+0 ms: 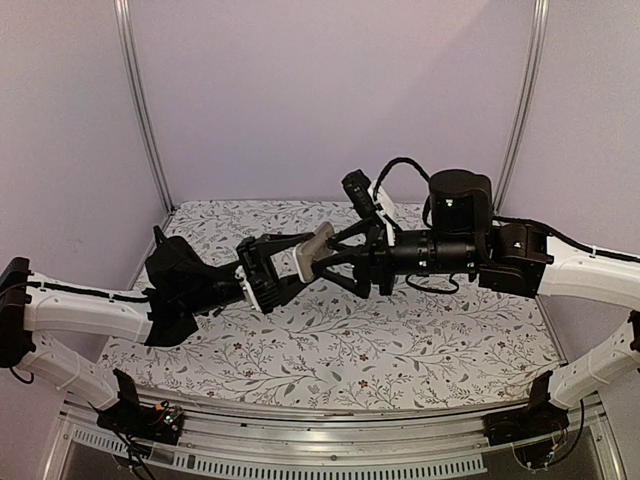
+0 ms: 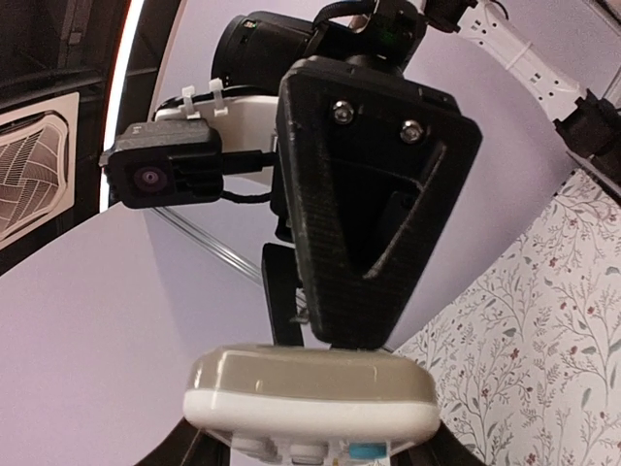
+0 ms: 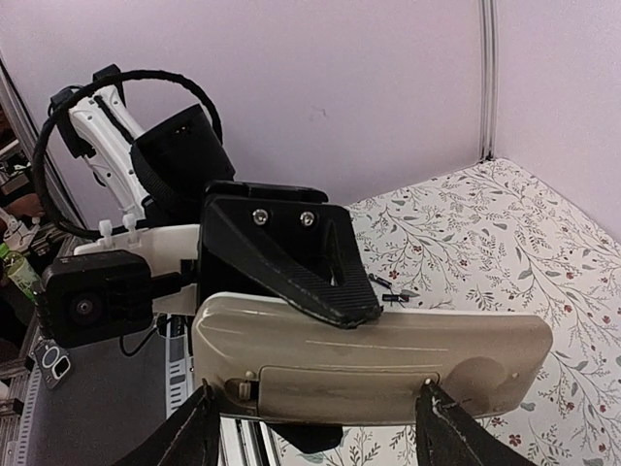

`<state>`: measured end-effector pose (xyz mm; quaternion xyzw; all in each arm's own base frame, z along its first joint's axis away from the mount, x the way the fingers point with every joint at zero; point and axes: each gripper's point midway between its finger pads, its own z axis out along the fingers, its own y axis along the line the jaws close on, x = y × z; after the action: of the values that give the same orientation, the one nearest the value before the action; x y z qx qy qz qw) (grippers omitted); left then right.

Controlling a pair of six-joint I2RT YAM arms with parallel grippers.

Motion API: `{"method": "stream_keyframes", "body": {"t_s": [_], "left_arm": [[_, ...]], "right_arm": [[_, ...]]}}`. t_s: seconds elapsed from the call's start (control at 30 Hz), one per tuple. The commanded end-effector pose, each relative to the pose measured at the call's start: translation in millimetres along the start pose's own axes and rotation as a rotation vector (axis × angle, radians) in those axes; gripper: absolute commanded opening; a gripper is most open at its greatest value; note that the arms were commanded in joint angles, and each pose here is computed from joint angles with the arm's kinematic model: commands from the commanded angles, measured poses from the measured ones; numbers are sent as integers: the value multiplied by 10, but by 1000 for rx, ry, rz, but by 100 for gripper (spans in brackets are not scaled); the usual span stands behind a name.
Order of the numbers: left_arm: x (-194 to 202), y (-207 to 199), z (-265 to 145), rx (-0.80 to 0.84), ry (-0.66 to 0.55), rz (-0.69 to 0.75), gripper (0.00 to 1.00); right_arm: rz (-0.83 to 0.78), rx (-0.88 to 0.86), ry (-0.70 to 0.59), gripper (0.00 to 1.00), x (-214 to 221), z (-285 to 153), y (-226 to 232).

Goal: Load the batteries into the remote control
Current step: Remove the battery cover from the remote control.

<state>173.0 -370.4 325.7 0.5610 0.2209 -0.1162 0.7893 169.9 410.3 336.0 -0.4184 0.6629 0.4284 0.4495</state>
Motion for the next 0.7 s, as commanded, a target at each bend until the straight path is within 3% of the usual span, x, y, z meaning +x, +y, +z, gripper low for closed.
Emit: {"method": "stream_keyframes", "body": {"t_s": [0.0,0.37,0.67], "left_arm": [[-171,14,-6,3,-68,17,0],[-174,24,-3,-1,-70,21,0],[-122,50,16,-8,-42,8,0]], "right_arm": [[-14,20,-45,67,-159,-8,-34],[3,53,-29,56,-72,6,-126],[7,14,21,63,87,104,-93]]}}
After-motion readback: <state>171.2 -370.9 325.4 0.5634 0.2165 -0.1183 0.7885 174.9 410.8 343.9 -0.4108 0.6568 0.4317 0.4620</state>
